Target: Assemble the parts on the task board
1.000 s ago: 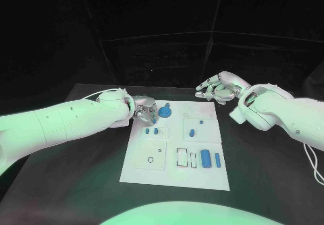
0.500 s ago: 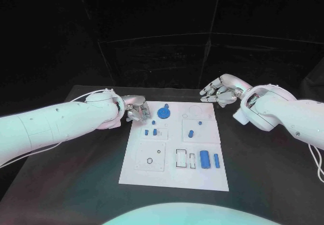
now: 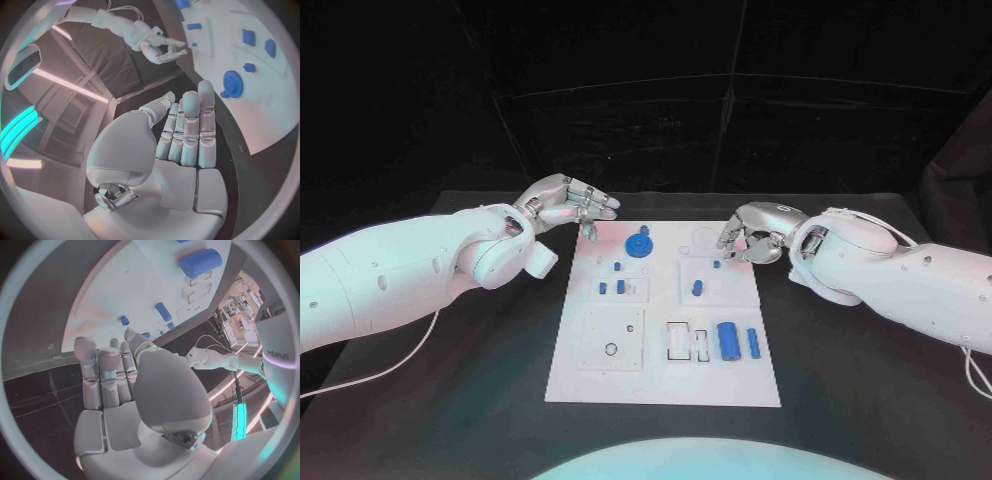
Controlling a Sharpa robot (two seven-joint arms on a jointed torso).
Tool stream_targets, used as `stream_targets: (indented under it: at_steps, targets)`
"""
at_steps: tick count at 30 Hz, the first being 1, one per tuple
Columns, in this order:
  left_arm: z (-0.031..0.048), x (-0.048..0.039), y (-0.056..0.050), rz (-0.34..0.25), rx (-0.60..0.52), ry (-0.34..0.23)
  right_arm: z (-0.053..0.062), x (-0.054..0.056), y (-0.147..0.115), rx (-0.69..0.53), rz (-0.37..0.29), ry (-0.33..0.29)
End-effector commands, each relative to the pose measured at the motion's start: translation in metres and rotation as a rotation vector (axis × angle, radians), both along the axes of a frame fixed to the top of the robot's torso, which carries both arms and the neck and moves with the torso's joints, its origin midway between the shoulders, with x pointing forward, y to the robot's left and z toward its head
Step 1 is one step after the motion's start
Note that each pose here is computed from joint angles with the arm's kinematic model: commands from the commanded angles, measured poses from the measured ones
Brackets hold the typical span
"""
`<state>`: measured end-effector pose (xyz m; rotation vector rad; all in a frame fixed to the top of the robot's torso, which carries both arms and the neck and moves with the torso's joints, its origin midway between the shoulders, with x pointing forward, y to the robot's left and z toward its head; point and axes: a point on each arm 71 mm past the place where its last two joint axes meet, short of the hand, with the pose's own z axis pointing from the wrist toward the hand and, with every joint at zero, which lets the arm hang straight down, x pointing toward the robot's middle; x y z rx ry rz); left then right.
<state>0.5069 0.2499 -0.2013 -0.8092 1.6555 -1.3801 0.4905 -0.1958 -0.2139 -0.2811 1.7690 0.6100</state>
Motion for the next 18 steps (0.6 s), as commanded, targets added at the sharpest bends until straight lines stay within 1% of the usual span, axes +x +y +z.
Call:
stream_targets:
  at_steps: [1,7,18]
  targets:
    - [0.0073,0.0007,0.003,0.098,-0.227,0.012,-0.001,-0.001,0.003,-0.106,0.024,-0.067]
    - [0.0088,-0.0022,0.001,0.097,-0.256,0.011,-0.005,-0.003,0.010,-0.121,0.042,-0.061]
    - [0.0094,-0.0036,0.000,0.094,-0.263,0.012,-0.013,-0.004,0.016,-0.139,0.062,-0.031]
